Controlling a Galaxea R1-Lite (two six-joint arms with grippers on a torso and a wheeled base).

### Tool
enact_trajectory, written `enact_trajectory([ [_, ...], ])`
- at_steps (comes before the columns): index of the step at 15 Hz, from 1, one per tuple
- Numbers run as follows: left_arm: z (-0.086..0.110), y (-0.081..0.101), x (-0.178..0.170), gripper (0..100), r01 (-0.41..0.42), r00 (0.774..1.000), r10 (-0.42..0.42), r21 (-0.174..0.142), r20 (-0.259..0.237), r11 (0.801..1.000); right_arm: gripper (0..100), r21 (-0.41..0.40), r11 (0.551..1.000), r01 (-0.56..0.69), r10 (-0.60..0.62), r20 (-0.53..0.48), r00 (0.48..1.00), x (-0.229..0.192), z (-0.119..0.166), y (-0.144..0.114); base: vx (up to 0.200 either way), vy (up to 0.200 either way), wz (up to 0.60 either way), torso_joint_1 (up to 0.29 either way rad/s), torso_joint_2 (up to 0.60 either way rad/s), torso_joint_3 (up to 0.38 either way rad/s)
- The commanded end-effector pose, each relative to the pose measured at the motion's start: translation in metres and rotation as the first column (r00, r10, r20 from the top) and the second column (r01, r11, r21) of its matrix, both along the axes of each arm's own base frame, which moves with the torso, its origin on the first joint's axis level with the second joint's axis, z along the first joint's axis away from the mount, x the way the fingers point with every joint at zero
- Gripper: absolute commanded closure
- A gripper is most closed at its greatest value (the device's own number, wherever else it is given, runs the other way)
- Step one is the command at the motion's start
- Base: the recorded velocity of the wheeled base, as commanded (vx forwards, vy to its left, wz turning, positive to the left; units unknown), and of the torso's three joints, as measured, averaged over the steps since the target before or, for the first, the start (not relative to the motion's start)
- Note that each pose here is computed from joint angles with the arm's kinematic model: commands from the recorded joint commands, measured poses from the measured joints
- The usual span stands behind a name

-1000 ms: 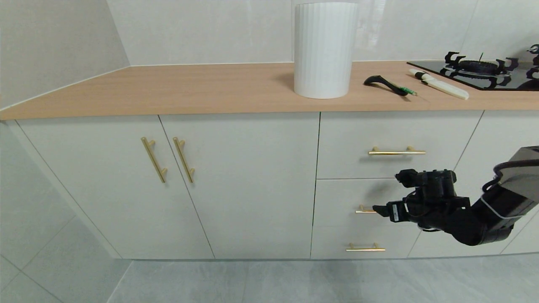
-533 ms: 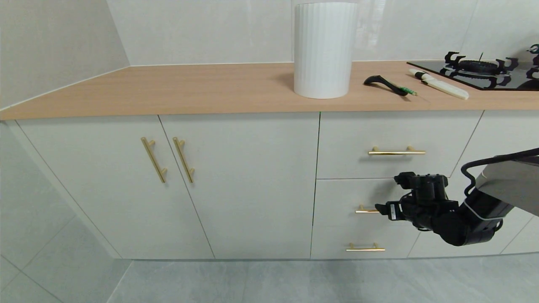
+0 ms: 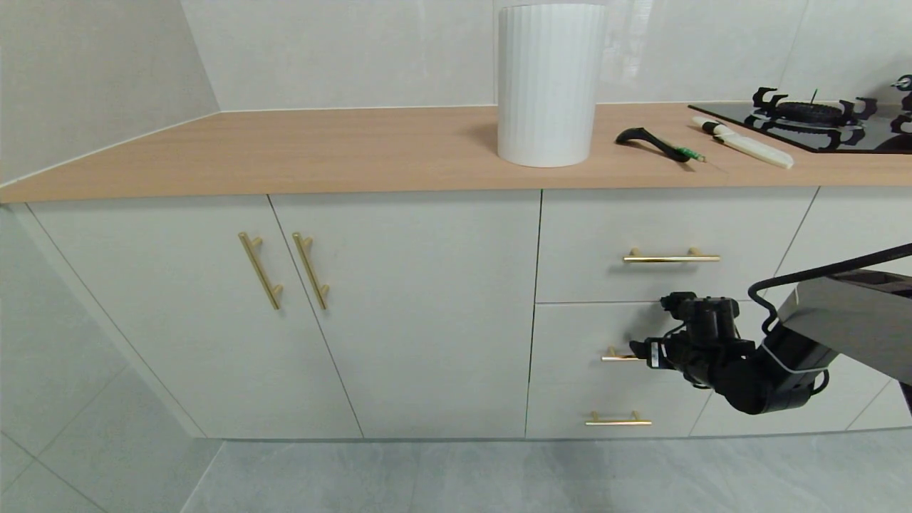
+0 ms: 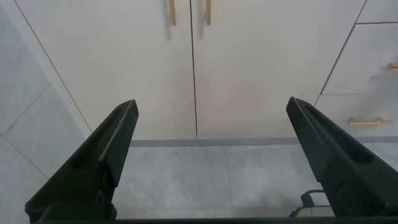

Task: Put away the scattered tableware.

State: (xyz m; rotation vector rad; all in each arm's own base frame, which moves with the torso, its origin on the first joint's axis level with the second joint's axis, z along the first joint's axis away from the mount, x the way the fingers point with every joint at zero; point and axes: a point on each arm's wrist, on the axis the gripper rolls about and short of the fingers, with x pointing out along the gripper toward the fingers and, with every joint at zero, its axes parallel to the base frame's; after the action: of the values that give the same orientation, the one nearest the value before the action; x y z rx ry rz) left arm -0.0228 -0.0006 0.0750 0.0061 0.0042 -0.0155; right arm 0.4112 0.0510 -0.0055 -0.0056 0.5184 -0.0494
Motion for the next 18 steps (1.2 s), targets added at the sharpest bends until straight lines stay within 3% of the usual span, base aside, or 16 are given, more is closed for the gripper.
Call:
enact_trajectory([
  [1, 0.0, 0.0, 0.0, 0, 0.0, 1.0, 0.0, 0.0, 0.0, 1.0, 0, -0.001, 1.0, -0.012, 0.012, 0.001, 1.0, 0.0, -0.004, 0.005, 0.0, 0.0, 0.0, 0.0, 0.0, 0.0],
  [18, 0.0, 0.0, 0.0, 0, 0.0, 1.0, 0.0, 0.0, 0.0, 1.0, 0, -0.07, 0.997, -0.03, 0.025, -0.069, 0.997, -0.012, -0.019, 0.002, 0.0, 0.0, 0.0, 0.0, 0.0, 0.0],
])
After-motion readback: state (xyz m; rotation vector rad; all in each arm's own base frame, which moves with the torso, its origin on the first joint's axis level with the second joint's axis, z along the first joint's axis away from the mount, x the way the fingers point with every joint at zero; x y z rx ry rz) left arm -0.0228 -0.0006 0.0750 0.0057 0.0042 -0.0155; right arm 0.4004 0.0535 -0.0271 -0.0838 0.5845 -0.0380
